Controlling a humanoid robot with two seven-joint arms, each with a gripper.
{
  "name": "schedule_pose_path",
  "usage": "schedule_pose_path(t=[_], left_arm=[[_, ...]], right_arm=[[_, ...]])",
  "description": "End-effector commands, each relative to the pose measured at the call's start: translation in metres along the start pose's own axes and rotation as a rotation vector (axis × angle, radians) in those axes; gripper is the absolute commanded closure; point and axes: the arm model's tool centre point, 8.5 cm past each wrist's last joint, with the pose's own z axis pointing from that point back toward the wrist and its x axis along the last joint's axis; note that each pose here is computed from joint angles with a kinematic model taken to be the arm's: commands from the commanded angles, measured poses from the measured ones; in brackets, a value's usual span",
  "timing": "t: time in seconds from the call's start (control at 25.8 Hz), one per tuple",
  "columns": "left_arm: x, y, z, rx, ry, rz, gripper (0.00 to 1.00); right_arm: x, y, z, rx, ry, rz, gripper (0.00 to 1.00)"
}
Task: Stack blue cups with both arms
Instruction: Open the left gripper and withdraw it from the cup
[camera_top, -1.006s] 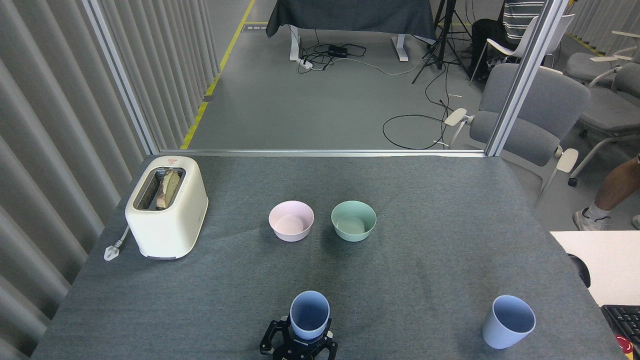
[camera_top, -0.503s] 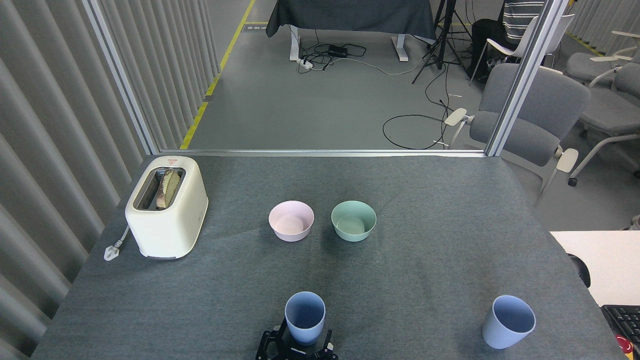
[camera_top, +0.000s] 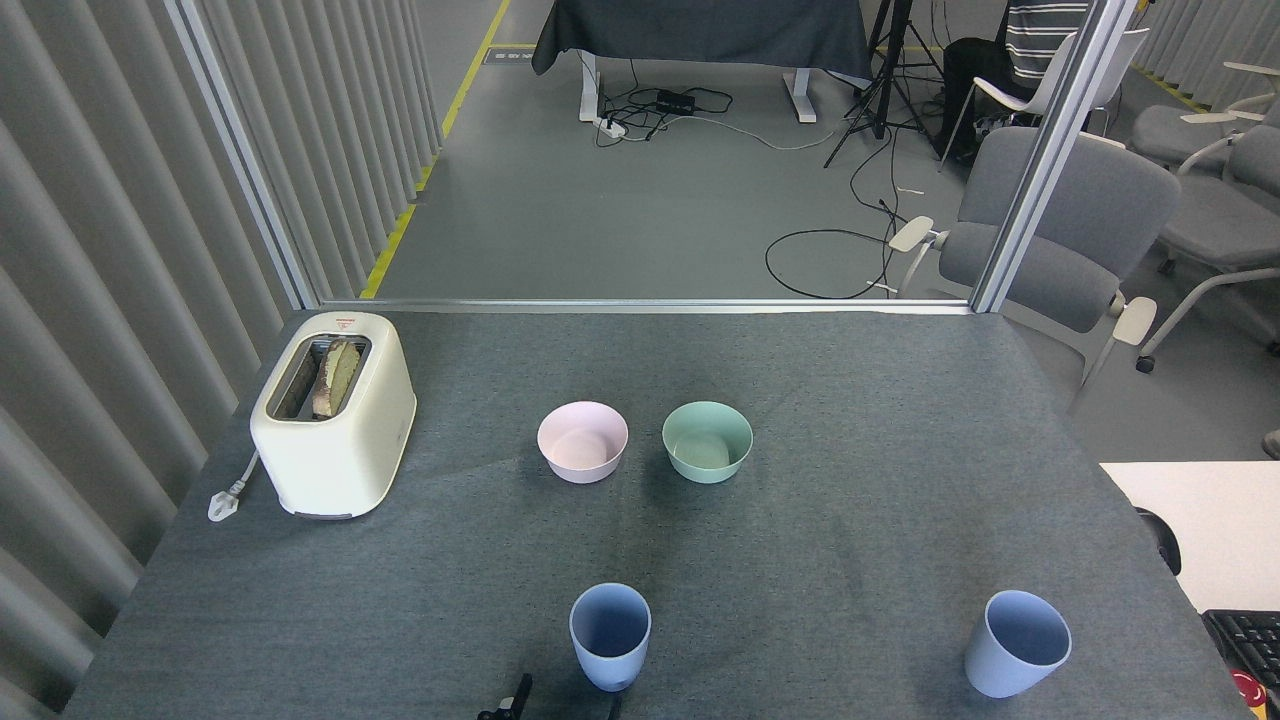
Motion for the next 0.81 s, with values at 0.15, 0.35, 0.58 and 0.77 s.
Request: schedule_pose_path(t=[0.15,0.35,0.58,0.77], left_arm=[[-0.05,0.01,0.052,0.01,0.082,0.004,0.0],[-0.099,0.019,0.067,0.026,0.098,0.016,0.0],[-0.146,0.026,0.07,0.05,0.068,0.035,0.0],[-0.167,0.021,0.076,0.038,0.108,0.043,0.0]], right_arm=[[-0.003,0.003,0.009,0.02,0.012,0.005,0.0],[-0.011,0.007,0.02,0.044,0.029,0.015,0.0],[-0.078,0.003,0.043,0.054,0.141,0.082,0.0],[-0.113,0.007,0.033,0.065,0.178,0.109,0.0]])
